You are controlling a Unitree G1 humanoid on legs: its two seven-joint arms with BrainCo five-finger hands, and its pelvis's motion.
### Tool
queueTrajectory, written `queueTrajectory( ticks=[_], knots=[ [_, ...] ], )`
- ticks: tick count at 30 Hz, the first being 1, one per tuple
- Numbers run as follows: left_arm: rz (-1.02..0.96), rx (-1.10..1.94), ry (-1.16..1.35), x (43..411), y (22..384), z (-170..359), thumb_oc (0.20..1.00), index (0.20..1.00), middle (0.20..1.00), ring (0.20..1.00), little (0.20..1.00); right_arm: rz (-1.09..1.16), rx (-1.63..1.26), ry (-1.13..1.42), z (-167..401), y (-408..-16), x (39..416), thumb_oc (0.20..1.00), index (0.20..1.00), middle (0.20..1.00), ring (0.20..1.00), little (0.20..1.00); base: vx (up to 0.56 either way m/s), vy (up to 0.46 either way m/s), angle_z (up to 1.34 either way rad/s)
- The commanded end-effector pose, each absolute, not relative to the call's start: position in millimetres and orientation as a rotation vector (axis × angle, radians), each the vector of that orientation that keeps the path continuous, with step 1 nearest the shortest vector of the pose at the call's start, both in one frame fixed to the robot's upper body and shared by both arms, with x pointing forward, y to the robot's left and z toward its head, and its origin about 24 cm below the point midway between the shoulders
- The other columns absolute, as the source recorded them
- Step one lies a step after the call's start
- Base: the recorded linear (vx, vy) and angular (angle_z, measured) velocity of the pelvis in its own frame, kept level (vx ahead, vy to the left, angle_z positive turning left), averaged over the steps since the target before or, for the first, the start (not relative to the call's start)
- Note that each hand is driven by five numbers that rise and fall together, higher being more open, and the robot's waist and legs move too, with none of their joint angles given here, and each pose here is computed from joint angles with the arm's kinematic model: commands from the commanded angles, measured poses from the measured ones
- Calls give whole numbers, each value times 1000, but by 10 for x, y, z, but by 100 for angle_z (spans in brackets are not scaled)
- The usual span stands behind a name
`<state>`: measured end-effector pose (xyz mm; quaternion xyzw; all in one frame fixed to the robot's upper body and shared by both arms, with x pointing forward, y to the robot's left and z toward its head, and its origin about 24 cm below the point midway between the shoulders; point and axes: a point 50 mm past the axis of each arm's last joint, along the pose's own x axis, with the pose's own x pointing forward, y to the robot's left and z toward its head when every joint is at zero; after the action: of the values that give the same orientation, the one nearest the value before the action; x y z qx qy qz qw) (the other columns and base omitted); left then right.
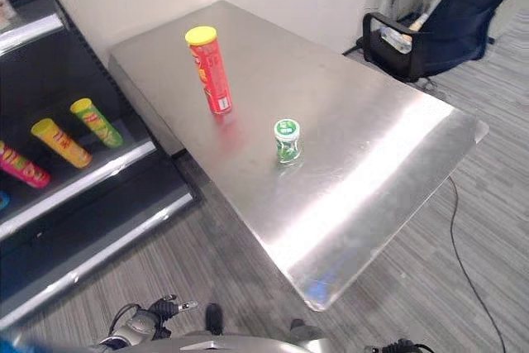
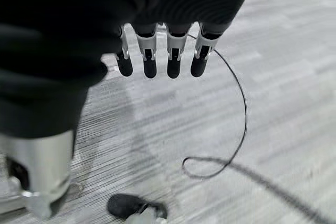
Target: Put the goods on the table back onto the shelves and tidy them up.
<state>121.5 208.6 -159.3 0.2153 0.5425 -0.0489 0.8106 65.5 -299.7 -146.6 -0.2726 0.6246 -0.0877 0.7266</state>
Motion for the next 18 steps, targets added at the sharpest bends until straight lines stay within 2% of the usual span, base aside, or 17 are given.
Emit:
queueTrajectory(
  ticks=[1,5,10,14,18],
  knots=[
    [-45,529,1112,1395,2364,-1476,1000,1000,1000,1000,1000,-170,-577,1294,-1454,-2865,973,1000,1000,1000,1000,1000,21,388,-138],
    [-41,554,1126,1369,2436,-1468,1000,1000,1000,1000,1000,-198,-547,1295,-1455,-2878,949,1000,1000,1000,1000,1000,64,253,-48],
    [-29,552,1129,1377,2472,-1457,1000,1000,1000,1000,1000,-262,-495,1344,-1467,-2947,781,1000,1000,1000,1000,1000,42,69,-39],
    [-8,549,1088,1497,2489,-1406,1000,1000,1000,1000,1000,-429,-454,1407,-1394,-3207,537,1000,1000,1000,1000,1000,22,13,-18],
    [2,546,1075,1543,2505,-1384,1000,1000,1000,1000,1000,-771,-333,1454,-1156,-3684,81,1000,1000,1000,1000,1000,63,-12,-6]
  ],
)
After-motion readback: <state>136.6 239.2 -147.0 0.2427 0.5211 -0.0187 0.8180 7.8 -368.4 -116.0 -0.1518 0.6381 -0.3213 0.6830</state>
